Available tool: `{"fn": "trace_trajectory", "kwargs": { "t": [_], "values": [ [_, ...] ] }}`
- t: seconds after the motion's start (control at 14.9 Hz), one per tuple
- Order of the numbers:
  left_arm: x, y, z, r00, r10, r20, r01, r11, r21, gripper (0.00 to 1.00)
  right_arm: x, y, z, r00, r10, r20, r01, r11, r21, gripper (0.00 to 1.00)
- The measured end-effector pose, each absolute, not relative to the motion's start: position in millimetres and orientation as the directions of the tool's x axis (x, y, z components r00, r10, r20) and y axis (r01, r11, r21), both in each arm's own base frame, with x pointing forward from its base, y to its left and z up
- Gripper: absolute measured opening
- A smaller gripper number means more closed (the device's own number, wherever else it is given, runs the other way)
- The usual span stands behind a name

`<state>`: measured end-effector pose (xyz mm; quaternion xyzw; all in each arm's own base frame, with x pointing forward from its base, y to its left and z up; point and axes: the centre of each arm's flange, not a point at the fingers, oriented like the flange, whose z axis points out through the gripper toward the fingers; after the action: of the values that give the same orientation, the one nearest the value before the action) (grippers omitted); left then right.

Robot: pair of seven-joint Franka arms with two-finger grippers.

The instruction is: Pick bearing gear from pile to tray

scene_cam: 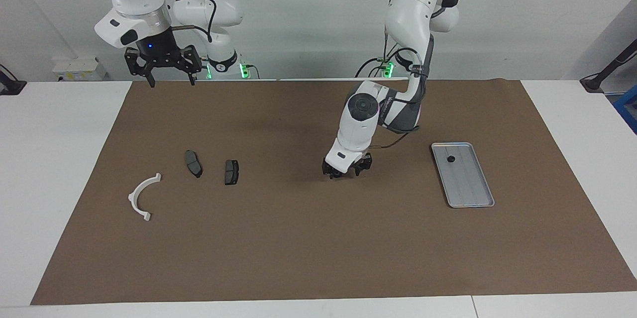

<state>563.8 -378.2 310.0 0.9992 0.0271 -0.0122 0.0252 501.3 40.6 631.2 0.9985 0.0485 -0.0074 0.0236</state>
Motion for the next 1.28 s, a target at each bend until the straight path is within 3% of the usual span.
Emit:
{"fn": "trace_trajectory", "kwargs": {
  "t": [1.28],
  "values": [
    [528,-408,300,0.997,0.068,-0.023,0.069,-0.996,0.05,0.91,514,44,633,0.999,-0.011,0.039,-0.012,-1.0,0.014,1.0]
  ]
}}
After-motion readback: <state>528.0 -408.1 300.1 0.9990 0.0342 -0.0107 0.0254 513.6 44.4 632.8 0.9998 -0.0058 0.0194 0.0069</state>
